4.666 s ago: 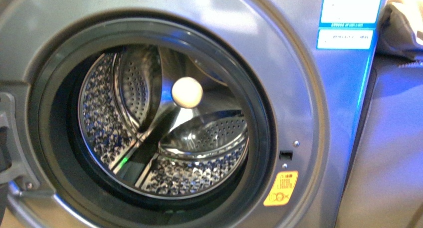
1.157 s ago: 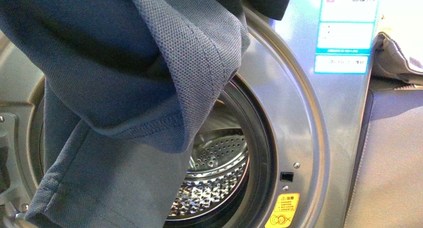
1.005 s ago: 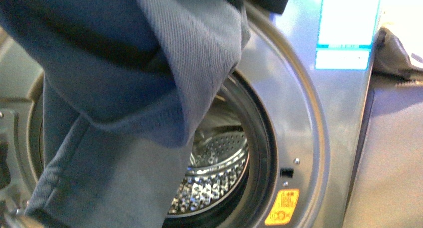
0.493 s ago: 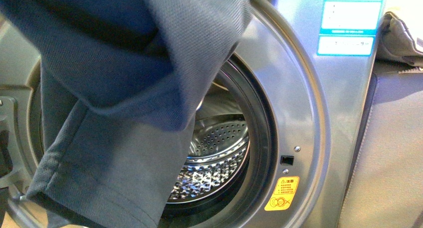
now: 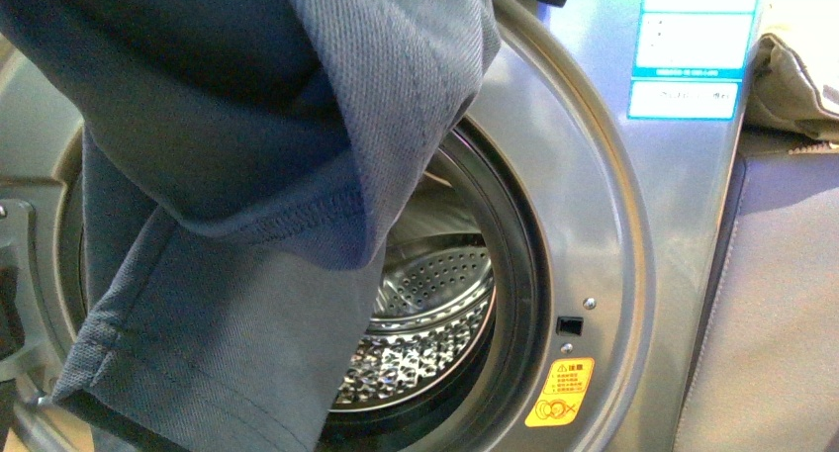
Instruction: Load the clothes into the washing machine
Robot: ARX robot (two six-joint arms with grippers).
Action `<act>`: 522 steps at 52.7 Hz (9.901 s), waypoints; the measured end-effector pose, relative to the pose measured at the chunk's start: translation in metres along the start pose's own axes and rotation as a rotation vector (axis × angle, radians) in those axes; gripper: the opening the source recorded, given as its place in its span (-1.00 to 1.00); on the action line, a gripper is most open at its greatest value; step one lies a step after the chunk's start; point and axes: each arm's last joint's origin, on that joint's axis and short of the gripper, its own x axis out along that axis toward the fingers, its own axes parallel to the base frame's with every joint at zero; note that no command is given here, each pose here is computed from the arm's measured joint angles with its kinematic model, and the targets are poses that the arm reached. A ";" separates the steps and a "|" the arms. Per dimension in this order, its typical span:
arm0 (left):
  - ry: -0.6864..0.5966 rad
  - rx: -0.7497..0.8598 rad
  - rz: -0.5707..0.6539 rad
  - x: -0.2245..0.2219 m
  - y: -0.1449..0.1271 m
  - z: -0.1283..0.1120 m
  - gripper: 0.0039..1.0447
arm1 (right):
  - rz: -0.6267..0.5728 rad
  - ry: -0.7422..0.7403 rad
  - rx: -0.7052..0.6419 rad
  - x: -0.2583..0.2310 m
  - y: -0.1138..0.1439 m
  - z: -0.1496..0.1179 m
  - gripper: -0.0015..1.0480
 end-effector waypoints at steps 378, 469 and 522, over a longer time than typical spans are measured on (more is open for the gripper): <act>0.391 0.155 0.380 0.389 0.089 -0.239 -0.61 | -0.758 0.260 -0.001 -0.266 -0.031 -0.253 -0.95; 0.572 0.039 0.195 0.263 0.042 -0.205 0.88 | -0.758 0.255 -0.003 -0.281 -0.021 -0.282 -0.95; 0.398 -0.006 -0.005 0.135 -0.054 -0.113 0.88 | -0.758 0.255 -0.003 -0.281 -0.021 -0.282 -0.95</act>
